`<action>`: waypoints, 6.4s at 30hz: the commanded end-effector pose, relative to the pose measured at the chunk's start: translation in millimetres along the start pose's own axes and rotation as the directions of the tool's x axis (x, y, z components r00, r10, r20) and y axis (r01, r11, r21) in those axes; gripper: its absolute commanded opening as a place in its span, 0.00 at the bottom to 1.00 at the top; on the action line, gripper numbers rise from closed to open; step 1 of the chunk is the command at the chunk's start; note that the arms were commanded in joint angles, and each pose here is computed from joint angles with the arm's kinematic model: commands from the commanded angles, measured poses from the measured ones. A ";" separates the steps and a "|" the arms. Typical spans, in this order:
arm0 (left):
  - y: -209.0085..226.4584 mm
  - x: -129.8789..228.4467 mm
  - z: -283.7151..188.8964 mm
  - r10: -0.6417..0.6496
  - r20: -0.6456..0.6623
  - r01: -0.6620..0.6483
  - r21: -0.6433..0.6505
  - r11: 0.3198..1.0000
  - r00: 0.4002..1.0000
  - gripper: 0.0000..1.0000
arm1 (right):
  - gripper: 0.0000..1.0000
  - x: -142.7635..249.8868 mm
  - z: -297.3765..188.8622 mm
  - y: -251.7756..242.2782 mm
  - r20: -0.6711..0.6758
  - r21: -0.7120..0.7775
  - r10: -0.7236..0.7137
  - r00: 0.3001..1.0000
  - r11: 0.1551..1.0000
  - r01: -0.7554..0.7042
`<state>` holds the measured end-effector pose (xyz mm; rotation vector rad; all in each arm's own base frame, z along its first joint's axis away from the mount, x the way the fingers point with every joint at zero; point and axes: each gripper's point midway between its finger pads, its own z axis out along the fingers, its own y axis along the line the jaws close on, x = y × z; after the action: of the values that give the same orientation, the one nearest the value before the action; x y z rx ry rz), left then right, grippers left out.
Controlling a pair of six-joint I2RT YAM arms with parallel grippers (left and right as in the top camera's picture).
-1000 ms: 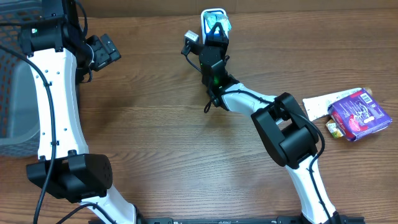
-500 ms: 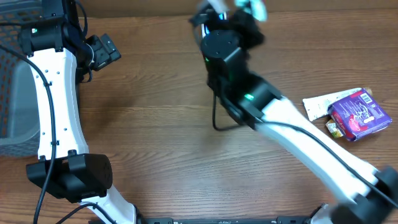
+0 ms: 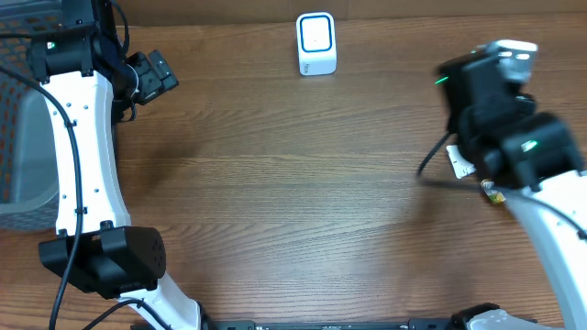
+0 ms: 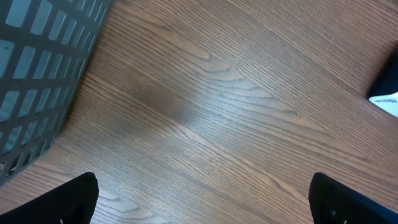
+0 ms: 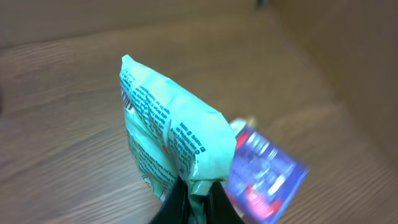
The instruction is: Scan the item barcode
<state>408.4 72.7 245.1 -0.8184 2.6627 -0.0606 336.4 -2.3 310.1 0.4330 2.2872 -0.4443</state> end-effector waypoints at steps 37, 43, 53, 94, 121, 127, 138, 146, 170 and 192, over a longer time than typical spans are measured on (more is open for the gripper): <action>-2.5 -0.4 0.0 -0.008 0.003 0.008 0.000 1.000 1.000 1.00 | 0.68 11.8 11.3 6.9 -0.370 -0.497 0.139 0.919 0.806 -0.322; -2.5 -0.4 0.0 -0.008 0.003 0.008 0.000 1.000 1.000 1.00 | 1.00 33.9 -78.5 6.6 -0.326 -0.621 0.083 0.942 0.733 -0.279; -2.5 -0.4 0.0 -0.008 0.003 0.008 0.000 1.000 1.000 1.00 | 1.00 46.9 -95.8 -18.8 -0.170 -0.610 -0.043 0.985 0.789 -0.071; -2.6 -0.3 0.0 -0.008 0.003 0.008 0.001 1.000 1.000 1.00 | 1.00 138.4 -16.8 14.1 0.747 -0.534 0.244 0.619 0.774 0.340; -2.5 -0.4 0.0 -0.008 0.003 0.008 0.000 1.000 1.000 1.00 | 1.00 169.7 12.7 22.8 0.640 -0.577 0.194 0.744 0.761 0.298; -2.5 -0.4 0.0 -0.008 0.003 0.008 0.000 1.000 1.000 1.00 | 1.00 169.7 12.7 22.8 0.640 -0.577 0.194 0.744 0.761 0.298; 0.4 -2.4 -28.1 0.029 0.086 -0.027 -0.020 0.999 0.996 0.99 | 1.00 169.7 12.7 22.8 0.640 -0.577 0.194 0.744 0.761 0.298; -50.4 9.5 -108.7 0.197 0.424 -0.251 0.075 0.965 0.884 0.99 | 1.00 169.7 12.7 22.8 0.640 -0.577 0.194 0.744 0.761 0.298; 32.9 153.2 -15.0 0.092 0.885 -0.441 0.136 0.887 0.457 0.99 | 1.00 169.7 12.7 22.8 0.640 -0.577 0.194 0.744 0.761 0.298; 64.2 176.7 19.3 0.149 0.916 -0.427 0.027 0.904 0.373 0.99 | 1.00 169.7 12.7 22.8 0.640 -0.577 0.194 0.744 0.761 0.298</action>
<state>245.7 26.6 156.2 -0.1423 1.6459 0.0683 242.0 42.0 174.9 -0.1674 1.5788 0.1917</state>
